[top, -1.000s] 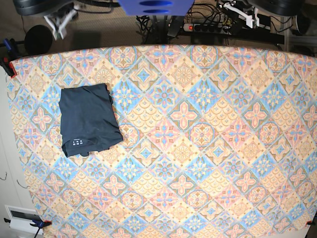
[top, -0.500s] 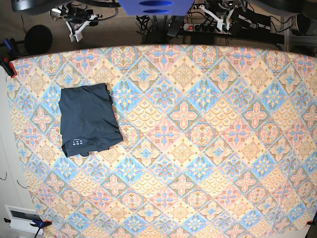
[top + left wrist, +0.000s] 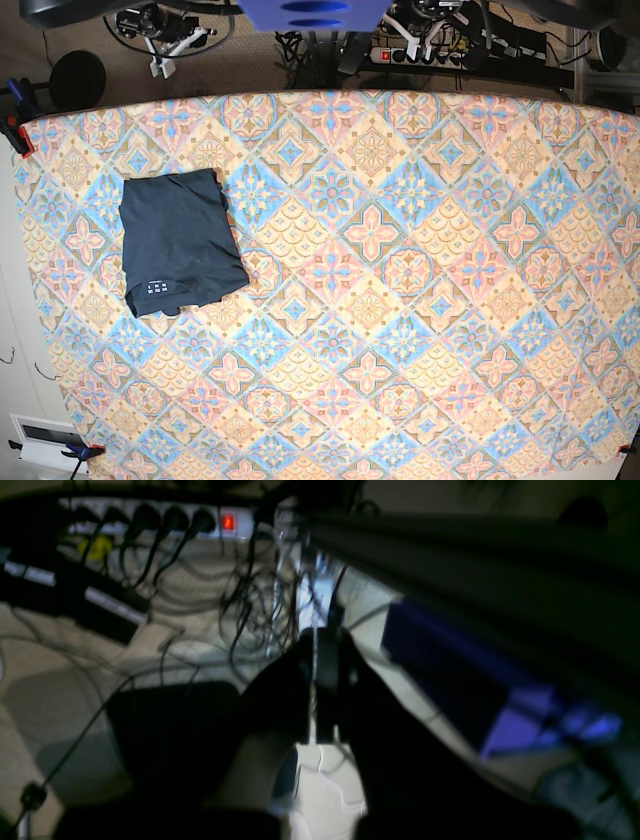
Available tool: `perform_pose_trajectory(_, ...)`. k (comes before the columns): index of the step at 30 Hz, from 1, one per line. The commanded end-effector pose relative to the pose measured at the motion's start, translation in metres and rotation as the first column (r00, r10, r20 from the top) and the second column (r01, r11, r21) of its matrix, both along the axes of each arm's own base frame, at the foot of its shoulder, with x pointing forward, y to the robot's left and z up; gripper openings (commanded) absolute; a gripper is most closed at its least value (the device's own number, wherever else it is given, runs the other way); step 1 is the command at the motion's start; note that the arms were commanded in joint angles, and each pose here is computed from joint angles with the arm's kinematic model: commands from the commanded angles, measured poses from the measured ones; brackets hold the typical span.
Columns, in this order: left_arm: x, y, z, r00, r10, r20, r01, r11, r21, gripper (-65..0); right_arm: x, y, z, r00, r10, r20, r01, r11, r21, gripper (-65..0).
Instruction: Layout the t-shirt on the table in an organized manner, then fold the t-shirt properly
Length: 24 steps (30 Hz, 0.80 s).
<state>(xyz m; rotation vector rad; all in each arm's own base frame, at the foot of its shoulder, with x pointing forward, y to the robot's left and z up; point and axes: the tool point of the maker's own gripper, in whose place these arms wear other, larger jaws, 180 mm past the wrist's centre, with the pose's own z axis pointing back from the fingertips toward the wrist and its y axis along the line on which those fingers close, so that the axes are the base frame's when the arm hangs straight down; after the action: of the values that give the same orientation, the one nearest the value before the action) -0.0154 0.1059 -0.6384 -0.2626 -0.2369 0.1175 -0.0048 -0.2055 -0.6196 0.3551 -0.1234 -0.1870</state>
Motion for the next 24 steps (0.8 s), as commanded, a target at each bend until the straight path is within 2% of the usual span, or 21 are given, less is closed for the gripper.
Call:
perform_pose_trajectory(1,0.000,-0.003,0.000,1.000,0.012,0.007,-0.012,1.000,-0.007,-65.0,0.019,-0.005,0.003,0.999,-0.016,0.047,0.016,1.000,0.002,-65.0)
perform_pose_trajectory(3,0.005,-0.004,-0.003,1.000,0.024,0.015,-0.023,1.000,-0.004,-65.0,0.028,-0.001,0.002,0.998,-0.002,0.057,0.001,1.000,0.010,-65.0)
perform_pose_trajectory(8,0.018,-0.012,-0.007,0.999,0.042,0.018,-0.042,0.999,-0.014,-65.0,0.029,0.022,-0.001,0.988,0.141,0.060,-0.143,0.989,0.040,-65.0)
perform_pose_trajectory(11,0.024,-0.020,-0.006,0.998,0.049,0.028,-0.048,0.998,-0.027,-65.0,0.025,0.017,-0.008,0.981,0.188,0.036,-0.187,0.982,-0.034,-65.0)
perform_pose_trajectory(13,0.033,-0.028,-0.005,0.998,0.050,0.040,-0.049,0.998,-0.040,-65.0,0.024,0.015,-0.011,0.984,0.179,0.024,-0.177,0.982,-0.066,-65.0)
perform_pose_trajectory(17,0.033,-0.036,-0.005,0.998,0.043,0.041,-0.041,0.998,-0.052,-65.0,0.021,0.053,-0.020,0.990,0.143,0.009,-0.143,0.988,-0.061,-65.0)
perform_pose_trajectory(20,0.034,-0.040,-0.004,0.998,0.044,0.042,-0.042,0.997,-0.058,-65.0,-0.009,0.071,-0.026,0.990,0.125,-0.070,-0.127,0.991,-0.031,-65.0)
perform_pose_trajectory(24,0.034,-0.042,-0.004,0.998,0.042,0.042,-0.039,0.997,-0.060,-65.0,-0.044,0.075,-0.027,0.981,0.113,-0.159,-0.116,0.993,-0.010,-65.0)
